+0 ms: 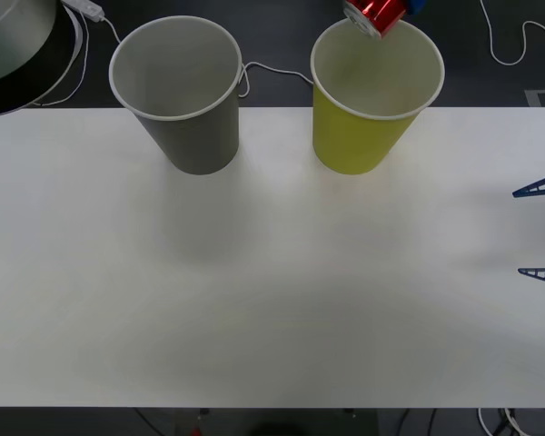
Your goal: Put the can into the green bin and the plastic bottle into the gray bin
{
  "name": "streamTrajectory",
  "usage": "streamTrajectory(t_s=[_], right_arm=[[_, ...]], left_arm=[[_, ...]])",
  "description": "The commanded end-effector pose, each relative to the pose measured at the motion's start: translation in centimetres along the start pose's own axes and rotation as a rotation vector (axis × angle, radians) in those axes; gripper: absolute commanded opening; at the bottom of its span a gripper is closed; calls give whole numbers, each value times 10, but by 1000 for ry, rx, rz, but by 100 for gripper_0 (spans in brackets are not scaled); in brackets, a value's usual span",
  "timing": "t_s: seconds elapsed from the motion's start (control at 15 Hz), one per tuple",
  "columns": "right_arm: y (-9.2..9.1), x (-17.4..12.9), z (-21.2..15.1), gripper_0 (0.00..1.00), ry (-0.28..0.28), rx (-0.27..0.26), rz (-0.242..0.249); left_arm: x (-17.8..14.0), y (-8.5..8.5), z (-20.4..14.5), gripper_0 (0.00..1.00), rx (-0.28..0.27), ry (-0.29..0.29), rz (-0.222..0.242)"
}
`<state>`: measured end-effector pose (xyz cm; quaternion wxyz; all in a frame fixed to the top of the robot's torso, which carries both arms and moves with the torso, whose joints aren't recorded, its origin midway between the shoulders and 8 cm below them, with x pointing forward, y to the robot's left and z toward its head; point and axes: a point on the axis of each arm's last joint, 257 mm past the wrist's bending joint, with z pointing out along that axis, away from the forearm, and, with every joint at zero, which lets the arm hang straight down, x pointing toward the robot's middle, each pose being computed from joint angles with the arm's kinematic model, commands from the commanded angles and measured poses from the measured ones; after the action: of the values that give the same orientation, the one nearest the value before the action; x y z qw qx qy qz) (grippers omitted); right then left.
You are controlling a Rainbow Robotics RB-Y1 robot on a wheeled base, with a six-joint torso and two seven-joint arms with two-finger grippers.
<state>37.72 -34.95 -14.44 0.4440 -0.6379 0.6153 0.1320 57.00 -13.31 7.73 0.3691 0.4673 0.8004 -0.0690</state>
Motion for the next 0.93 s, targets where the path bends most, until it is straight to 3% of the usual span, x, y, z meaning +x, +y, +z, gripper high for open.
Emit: streamTrajectory(t_s=[0.07,0.47,0.6,0.67,0.73,0.8,0.87,0.93], right_arm=[[0,0,0,100,0,0,0],[0,0,0,100,0,0,0],[0,0,0,100,0,0,0],[0,0,0,100,0,0,0],[0,0,0,100,0,0,0],[0,0,0,100,0,0,0],[0,0,0,100,0,0,0],[0,0,0,100,0,0,0]], left_arm=[[-9,-7,15,0,-12,-27,-4],[-13,-8,18,0,-17,-41,-12],[-13,-9,18,4,-13,-42,-15],[-13,-9,18,11,-10,-43,-15],[-14,-9,18,42,-8,-45,-8],[-14,-10,18,84,-6,-46,4],[-15,-11,18,100,-3,-50,5],[-15,-12,18,100,2,-50,2]])
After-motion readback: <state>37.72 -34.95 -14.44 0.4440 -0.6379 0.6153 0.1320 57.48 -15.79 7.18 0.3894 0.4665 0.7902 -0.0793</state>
